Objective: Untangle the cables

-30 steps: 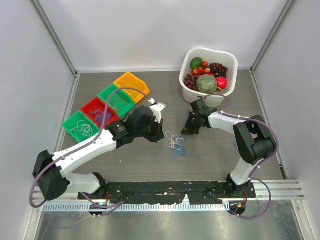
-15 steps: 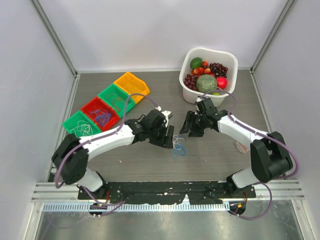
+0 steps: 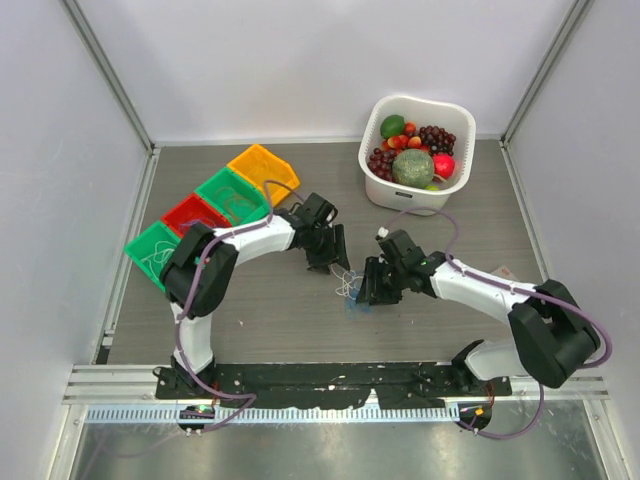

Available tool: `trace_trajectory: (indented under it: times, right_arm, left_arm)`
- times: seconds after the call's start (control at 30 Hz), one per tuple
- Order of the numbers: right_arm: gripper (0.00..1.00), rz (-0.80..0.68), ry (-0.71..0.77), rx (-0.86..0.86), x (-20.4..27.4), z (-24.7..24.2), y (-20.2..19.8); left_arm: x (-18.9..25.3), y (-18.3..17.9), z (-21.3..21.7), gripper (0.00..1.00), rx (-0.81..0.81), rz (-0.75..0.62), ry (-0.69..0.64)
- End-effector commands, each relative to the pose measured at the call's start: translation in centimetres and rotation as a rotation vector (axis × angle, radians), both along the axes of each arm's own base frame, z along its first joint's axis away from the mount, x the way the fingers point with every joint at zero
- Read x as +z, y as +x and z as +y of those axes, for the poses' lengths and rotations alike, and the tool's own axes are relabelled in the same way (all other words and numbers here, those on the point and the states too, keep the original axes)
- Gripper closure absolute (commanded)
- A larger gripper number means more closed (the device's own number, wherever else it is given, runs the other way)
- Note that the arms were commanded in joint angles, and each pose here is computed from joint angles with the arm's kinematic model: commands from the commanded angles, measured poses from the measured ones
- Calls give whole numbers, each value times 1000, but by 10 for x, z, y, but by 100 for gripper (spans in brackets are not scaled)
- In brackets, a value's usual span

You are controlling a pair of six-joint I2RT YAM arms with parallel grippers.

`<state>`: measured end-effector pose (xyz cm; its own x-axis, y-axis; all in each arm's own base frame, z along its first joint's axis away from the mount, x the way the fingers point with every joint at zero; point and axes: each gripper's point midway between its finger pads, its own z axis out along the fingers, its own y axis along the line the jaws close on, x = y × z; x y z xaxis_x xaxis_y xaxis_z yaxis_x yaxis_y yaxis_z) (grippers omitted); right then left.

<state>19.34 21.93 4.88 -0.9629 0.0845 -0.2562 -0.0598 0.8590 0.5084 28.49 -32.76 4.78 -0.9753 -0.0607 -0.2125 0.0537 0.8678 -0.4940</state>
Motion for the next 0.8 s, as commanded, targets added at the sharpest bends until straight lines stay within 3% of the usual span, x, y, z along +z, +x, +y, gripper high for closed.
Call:
trace_trajectory:
  times: [0.0, 0.1, 0.17, 0.27, 0.33, 0.57, 0.77]
  right_arm:
    - [55, -48, -42, -30, -8, 12, 11]
    - [57, -63, -105, -34, -17, 10, 14]
    - [64, -75, -160, -39, -21, 5, 16]
    - [87, -97, -214, -29, -21, -4, 14]
    - [99, -145, -272, -68, -16, -20, 18]
    - [99, -322, -332, -344, 49, -85, 17]
    - [99, -483, -325, -540, 119, -134, 17]
  left_arm:
    - [-4, -5, -25, 44, -33, 87, -66]
    - [-9, -6, -26, 60, -43, 101, -69]
    - [-10, -7, -22, 76, -51, 98, -53]
    - [0, 0, -10, 99, -34, 56, -44]
    - [17, 8, -2, 100, -13, 10, -62]
    - [120, 43, 80, 100, 138, -292, -22]
    - [196, 48, 149, 100, 260, -508, -37]
